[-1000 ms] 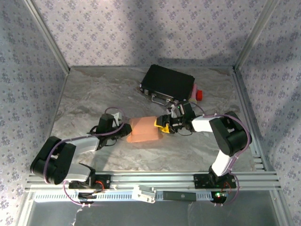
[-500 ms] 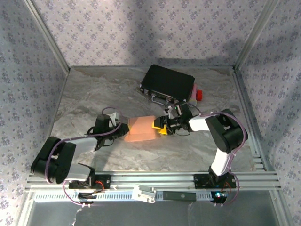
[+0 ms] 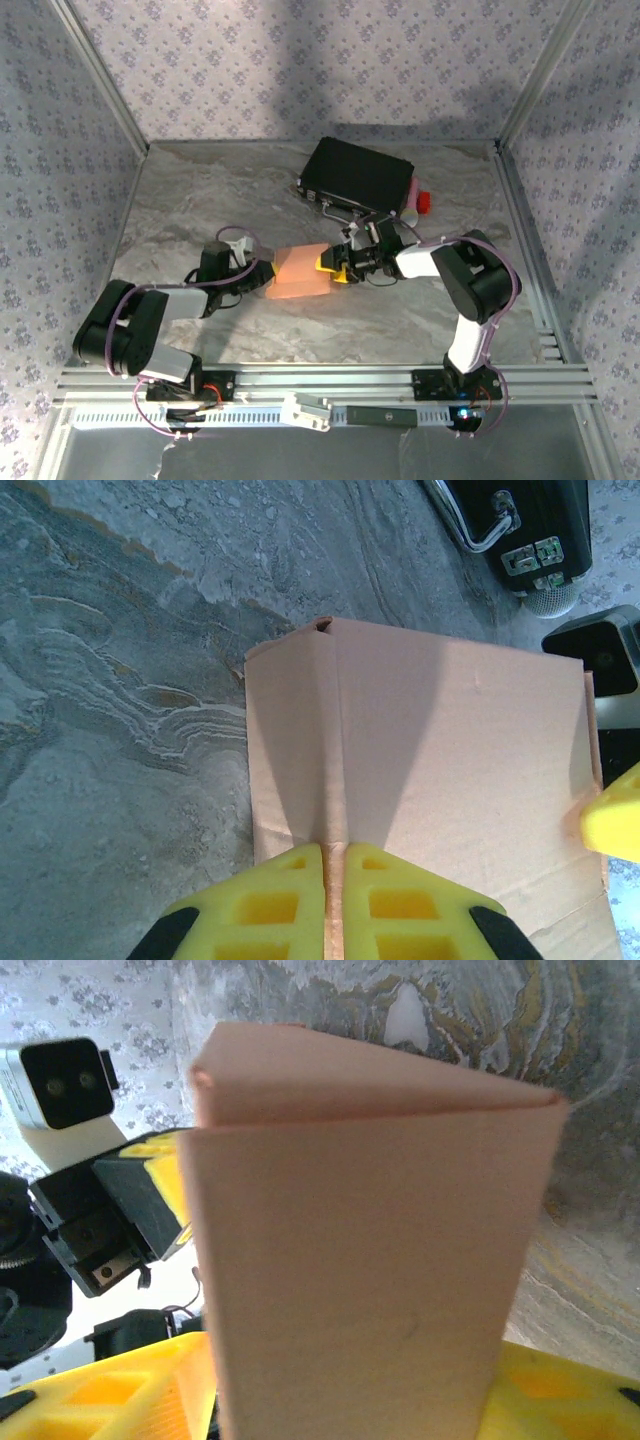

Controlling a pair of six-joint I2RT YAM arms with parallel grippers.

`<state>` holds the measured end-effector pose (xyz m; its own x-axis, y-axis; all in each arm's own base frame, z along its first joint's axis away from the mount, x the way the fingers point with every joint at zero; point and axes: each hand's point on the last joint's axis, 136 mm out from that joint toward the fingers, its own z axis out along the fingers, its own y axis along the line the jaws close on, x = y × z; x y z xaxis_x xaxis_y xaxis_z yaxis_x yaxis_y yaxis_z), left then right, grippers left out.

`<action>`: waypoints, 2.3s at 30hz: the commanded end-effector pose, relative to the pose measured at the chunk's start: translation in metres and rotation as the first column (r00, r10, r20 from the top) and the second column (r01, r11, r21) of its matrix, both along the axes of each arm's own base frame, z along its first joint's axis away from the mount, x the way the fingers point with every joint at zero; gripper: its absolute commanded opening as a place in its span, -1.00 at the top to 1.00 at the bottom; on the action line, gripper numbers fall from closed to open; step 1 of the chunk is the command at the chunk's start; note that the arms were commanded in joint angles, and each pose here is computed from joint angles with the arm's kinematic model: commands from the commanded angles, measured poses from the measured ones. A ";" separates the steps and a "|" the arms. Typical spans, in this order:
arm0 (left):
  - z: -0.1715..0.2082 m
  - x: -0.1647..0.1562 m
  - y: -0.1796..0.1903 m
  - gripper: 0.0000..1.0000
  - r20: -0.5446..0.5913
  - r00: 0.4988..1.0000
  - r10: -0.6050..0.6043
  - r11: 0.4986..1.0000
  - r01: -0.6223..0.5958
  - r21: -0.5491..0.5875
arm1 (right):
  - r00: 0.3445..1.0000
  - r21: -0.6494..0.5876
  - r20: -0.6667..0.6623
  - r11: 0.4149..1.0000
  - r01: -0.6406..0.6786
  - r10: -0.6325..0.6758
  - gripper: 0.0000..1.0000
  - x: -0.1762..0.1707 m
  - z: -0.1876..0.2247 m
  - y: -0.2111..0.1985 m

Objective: Fold the paper box

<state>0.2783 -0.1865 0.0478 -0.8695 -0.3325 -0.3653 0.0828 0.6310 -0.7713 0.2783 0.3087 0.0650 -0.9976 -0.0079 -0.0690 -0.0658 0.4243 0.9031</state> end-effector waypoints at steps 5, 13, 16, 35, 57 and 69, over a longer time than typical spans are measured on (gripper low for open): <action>-0.026 -0.024 0.018 0.59 -0.136 0.990 0.044 0.994 -0.030 0.101 | 0.995 0.064 -0.064 0.995 0.076 -0.072 0.10 0.011 0.013 0.007; 0.044 -0.021 0.033 0.10 0.075 0.997 0.019 0.975 -0.035 0.219 | 0.954 0.047 -0.265 0.987 0.155 -0.137 0.30 0.015 0.022 0.004; 0.088 -0.030 0.025 -0.10 0.272 0.954 -0.126 0.941 0.028 0.337 | 0.917 0.017 -0.362 0.982 0.188 -0.169 0.29 0.015 0.023 0.000; 0.099 -0.050 -0.071 -0.62 0.385 0.380 -0.841 0.391 -0.064 0.918 | 0.790 -0.126 -0.577 0.978 0.166 -0.208 0.27 -0.002 0.043 -0.051; 0.050 -0.029 -0.102 -0.09 0.245 0.389 -0.888 0.269 0.008 0.963 | 0.766 -0.113 -0.608 0.977 0.180 -0.212 0.27 -0.010 0.041 -0.057; 0.054 -0.036 -0.102 0.23 0.226 0.386 -0.894 0.265 0.050 0.963 | 0.762 -0.107 -0.611 0.976 0.191 -0.215 0.01 -0.008 0.043 -0.062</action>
<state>0.2430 -0.2820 0.0881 -0.0052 0.8430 -0.5380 0.7625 0.3514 0.5432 0.2760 0.2516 0.1052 -0.8139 0.2094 0.5420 0.5772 0.3991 0.7125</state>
